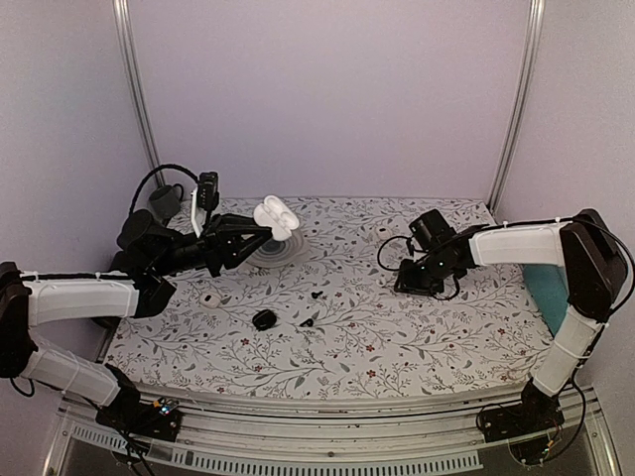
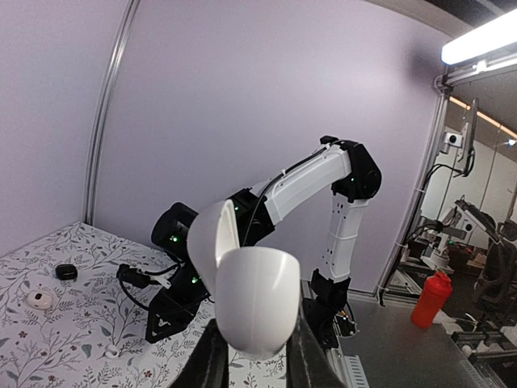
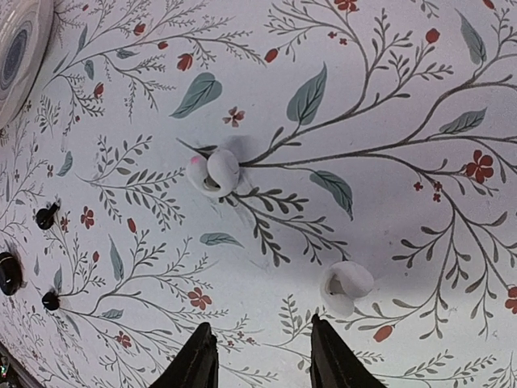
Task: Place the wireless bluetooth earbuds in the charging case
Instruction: Adjust the left earbud at the center of the board.
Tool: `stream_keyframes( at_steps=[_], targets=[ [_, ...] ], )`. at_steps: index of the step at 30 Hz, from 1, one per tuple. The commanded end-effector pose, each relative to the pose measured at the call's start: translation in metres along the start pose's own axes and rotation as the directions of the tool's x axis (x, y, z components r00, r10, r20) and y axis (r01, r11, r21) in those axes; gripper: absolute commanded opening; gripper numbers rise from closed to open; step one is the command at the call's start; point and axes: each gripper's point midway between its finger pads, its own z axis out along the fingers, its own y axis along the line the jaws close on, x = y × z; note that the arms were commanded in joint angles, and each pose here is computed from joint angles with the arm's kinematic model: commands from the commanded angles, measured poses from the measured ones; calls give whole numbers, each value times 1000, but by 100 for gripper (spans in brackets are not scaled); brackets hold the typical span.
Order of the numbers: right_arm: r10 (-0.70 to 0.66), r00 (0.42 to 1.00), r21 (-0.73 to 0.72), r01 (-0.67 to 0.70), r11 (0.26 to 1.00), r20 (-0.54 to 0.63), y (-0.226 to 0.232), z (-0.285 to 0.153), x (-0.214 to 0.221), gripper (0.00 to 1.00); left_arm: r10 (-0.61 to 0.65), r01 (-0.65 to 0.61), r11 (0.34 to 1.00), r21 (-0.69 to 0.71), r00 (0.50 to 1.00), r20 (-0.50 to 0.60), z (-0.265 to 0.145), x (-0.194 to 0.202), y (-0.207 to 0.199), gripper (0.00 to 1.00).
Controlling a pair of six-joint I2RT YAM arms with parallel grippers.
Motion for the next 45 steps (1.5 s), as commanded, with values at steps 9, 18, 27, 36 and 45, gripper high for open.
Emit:
stream_keyframes(
  at_steps=[9,18,27,36,45],
  targets=[
    [31,999,46,-31,998,-17,-15,12,17,43,31,-31,1000,3,999,23,-3,-7,1,0],
    [46,999,61,-45,997,-14,-23,23,24,50,25,-25,1000,2,999,22,-3,-5,1,0],
    [53,999,27,-53,998,-8,-14,30,17,50,25,-25,1000,2,999,20,-3,-6,0,0],
    [55,998,-86,-56,995,-21,11,23,14,51,20,-20,1000,0,1000,18,-3,-4,2,0],
    [58,998,-146,-60,987,-17,31,15,14,52,14,-14,1000,9,1000,19,-1,-3,3,0]
  ],
)
